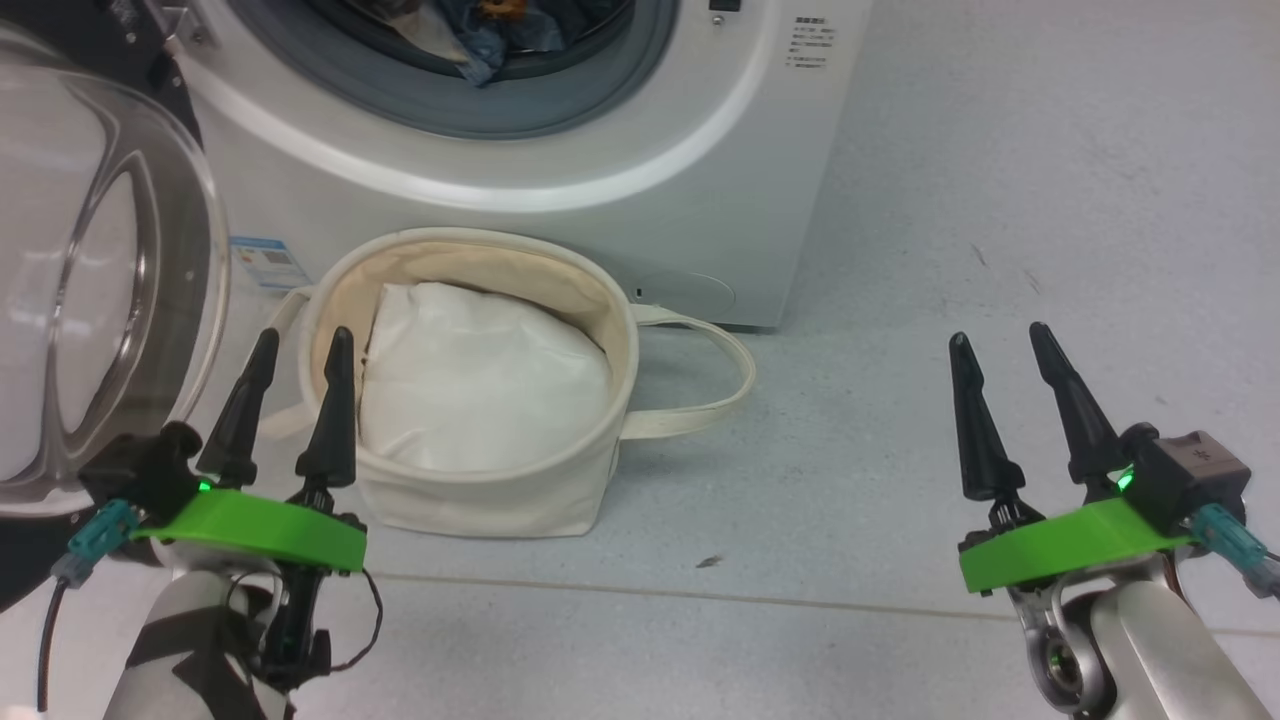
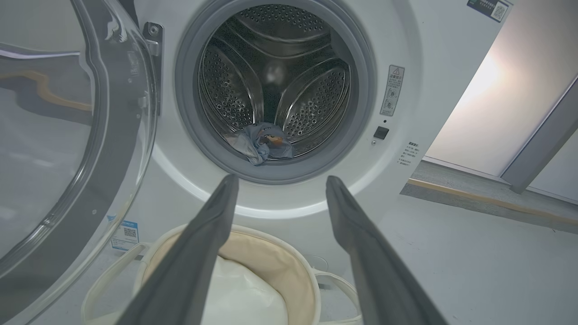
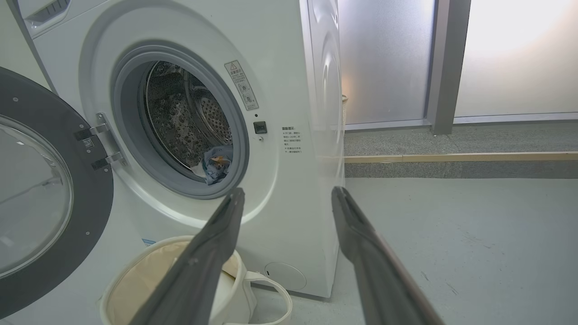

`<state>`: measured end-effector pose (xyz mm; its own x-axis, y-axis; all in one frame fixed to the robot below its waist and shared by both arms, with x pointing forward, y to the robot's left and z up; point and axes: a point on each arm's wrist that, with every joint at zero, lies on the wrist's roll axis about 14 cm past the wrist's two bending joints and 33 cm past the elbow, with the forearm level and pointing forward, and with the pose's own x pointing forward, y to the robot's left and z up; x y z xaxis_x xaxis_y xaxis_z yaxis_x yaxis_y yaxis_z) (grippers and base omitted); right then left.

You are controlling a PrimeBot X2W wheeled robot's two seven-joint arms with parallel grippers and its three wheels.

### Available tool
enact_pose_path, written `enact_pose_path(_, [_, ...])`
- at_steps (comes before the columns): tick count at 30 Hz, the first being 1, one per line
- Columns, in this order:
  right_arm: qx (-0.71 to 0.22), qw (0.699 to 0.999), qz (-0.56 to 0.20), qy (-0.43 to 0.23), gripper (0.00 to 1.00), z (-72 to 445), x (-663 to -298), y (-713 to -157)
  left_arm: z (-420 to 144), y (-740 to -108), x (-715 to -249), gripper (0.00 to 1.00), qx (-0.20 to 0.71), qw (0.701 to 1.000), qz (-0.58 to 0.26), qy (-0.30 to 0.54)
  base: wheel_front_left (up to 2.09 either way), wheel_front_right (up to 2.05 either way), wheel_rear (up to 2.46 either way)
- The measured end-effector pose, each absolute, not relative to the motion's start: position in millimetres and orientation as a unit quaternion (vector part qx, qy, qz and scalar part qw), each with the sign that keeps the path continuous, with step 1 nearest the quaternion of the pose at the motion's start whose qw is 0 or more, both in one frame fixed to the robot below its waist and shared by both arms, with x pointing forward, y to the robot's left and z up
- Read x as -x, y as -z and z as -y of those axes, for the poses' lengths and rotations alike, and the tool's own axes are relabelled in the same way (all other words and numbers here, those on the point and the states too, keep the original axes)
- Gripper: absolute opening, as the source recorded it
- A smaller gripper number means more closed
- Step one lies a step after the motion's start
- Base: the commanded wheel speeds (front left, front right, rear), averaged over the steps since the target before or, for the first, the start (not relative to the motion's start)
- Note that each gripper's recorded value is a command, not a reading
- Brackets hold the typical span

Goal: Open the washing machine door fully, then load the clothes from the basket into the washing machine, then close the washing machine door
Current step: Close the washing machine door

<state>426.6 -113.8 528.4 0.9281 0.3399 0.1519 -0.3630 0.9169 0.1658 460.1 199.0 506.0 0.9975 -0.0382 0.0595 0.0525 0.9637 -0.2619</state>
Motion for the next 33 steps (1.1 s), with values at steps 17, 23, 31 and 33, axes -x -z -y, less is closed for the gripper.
enact_pose_path(17, [-0.099, 0.959, 0.053, -0.259, 1.0, 60, -436, -527, -252, -501, -411, 1.0, 0.138, 0.989, 0.024, -0.056, 0.0, 0.0, 0.0])
enact_pose_path(23, [-0.104, 0.945, 0.049, -0.308, 1.0, 23, -435, -528, -281, -505, -382, 1.0, 0.132, 0.986, 0.032, -0.099, 0.0, 0.0, 0.0])
enact_pose_path(31, [-0.114, 0.924, 0.039, -0.364, 1.0, -19, -426, -529, -312, -504, -342, 1.0, 0.155, 0.974, 0.042, -0.158, 0.0, 0.0, 0.0])
enact_pose_path(33, [-0.113, 0.919, 0.038, -0.375, 1.0, -27, -425, -530, -324, -504, -330, 1.0, 0.149, 0.972, 0.044, -0.178, 0.0, 0.0, 0.0])
